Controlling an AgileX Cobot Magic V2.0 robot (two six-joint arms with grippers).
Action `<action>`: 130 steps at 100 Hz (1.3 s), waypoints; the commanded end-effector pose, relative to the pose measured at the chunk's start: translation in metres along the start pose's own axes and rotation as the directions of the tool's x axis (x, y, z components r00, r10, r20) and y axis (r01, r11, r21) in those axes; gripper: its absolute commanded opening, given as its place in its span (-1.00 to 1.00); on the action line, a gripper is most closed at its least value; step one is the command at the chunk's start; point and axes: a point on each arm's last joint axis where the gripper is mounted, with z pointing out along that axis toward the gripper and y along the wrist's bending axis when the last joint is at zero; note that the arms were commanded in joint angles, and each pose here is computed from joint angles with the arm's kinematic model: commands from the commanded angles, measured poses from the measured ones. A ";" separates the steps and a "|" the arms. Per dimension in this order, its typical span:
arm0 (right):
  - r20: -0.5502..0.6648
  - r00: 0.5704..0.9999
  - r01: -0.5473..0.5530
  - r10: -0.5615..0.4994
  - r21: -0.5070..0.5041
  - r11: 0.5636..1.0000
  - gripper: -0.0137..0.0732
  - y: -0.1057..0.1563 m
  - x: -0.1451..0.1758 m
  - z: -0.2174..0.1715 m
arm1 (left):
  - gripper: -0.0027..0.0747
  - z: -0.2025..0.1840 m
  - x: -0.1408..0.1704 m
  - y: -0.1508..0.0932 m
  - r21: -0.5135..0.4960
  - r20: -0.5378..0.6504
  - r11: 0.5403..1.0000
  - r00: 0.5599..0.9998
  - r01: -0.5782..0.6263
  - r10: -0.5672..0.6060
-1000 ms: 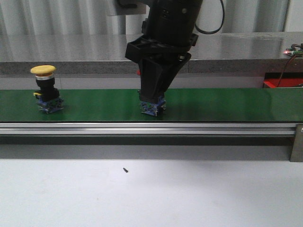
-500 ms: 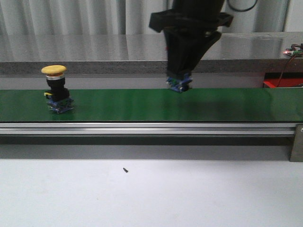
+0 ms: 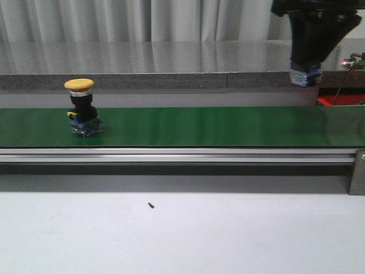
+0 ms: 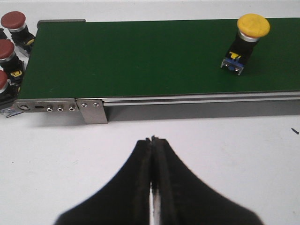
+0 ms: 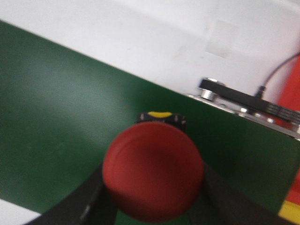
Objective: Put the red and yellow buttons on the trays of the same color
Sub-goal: 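Carry the red button into the red tray and open the right gripper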
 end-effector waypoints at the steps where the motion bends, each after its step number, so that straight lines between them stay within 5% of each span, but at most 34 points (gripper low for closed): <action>1: 0.113 0.992 -0.056 0.050 0.046 0.997 -0.24 -0.024 -0.004 -0.035 | -0.98 -0.005 -0.013 -0.001 0.006 0.089 1.000 0.996 0.015 -0.016; 53: 0.168 0.937 -0.334 0.306 0.170 0.927 -0.24 -0.140 0.029 -0.039 | -0.98 -0.005 -0.013 -0.001 0.006 0.089 1.000 0.996 0.015 -0.016; 130: 0.091 0.899 -0.438 0.429 0.129 0.890 -0.24 -0.179 0.045 0.066 | -0.98 -0.005 -0.013 -0.001 0.006 0.089 1.000 0.996 0.015 -0.016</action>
